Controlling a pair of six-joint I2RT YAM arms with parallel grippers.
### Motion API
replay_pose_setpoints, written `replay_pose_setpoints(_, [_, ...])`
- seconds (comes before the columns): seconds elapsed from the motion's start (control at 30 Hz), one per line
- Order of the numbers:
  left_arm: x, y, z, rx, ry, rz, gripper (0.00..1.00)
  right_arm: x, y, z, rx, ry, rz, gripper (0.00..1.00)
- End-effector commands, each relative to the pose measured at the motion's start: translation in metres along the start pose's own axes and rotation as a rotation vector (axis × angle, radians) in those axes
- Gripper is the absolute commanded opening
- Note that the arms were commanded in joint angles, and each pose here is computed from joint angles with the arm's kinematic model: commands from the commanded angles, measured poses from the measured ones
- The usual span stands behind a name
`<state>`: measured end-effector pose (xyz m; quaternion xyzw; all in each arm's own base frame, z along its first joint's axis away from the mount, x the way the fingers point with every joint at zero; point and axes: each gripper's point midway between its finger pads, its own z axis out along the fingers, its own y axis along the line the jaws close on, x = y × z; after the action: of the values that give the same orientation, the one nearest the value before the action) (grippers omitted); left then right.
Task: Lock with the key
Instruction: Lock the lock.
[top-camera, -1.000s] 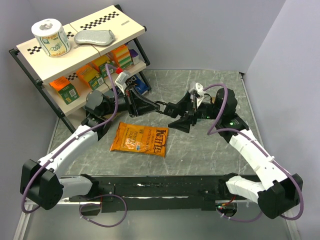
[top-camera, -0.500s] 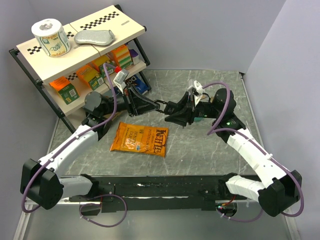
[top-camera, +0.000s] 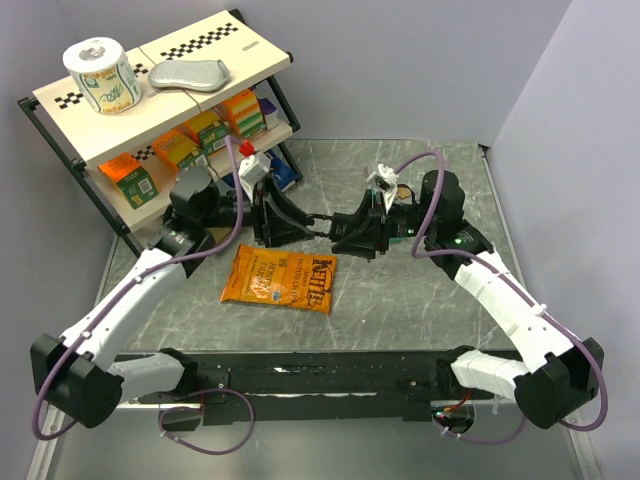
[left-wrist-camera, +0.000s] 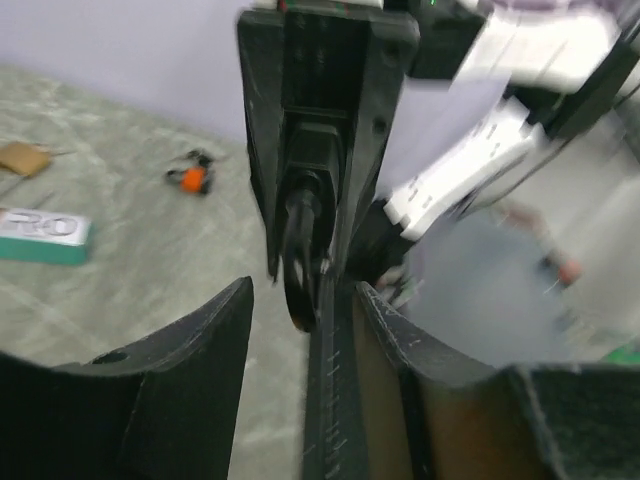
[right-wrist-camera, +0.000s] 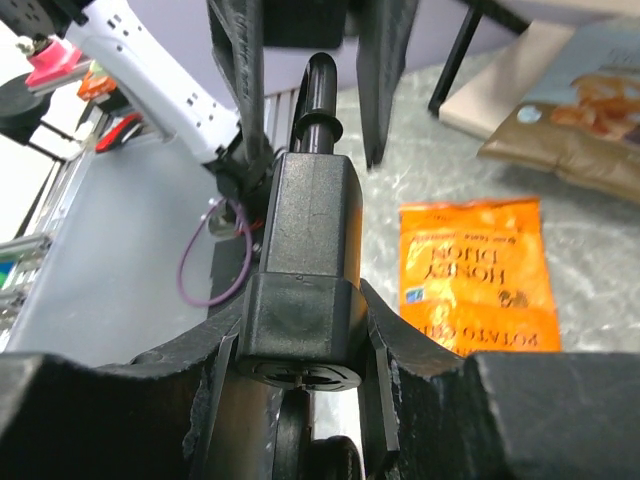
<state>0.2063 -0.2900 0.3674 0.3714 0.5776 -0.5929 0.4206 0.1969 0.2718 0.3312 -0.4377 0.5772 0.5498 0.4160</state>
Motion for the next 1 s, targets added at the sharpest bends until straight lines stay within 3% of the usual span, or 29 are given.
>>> replay_pose_setpoints(0.0, [0.021,-0.015,-0.02,0.038,0.158,0.263,0.49,-0.025,0.029,-0.012,-0.056,-0.001,-0.135,0.0])
replay_pose_setpoints(0.63, [0.021,-0.031,0.002,0.121,0.117,0.131,0.41,-0.026,0.037,-0.008,-0.091,0.018,-0.186,0.0])
replay_pose_setpoints(0.73, [0.02,-0.034,0.006,0.13,0.106,0.138,0.34,-0.026,0.039,-0.007,-0.1,0.022,-0.184,0.0])
replay_pose_setpoints(0.87, [0.017,-0.032,0.006,0.121,0.102,0.161,0.11,-0.023,0.04,-0.006,-0.107,0.027,-0.175,0.0])
replay_pose_setpoints(0.97, [0.021,-0.031,0.007,0.126,0.115,0.155,0.01,-0.024,0.042,-0.006,-0.115,0.023,-0.168,0.0])
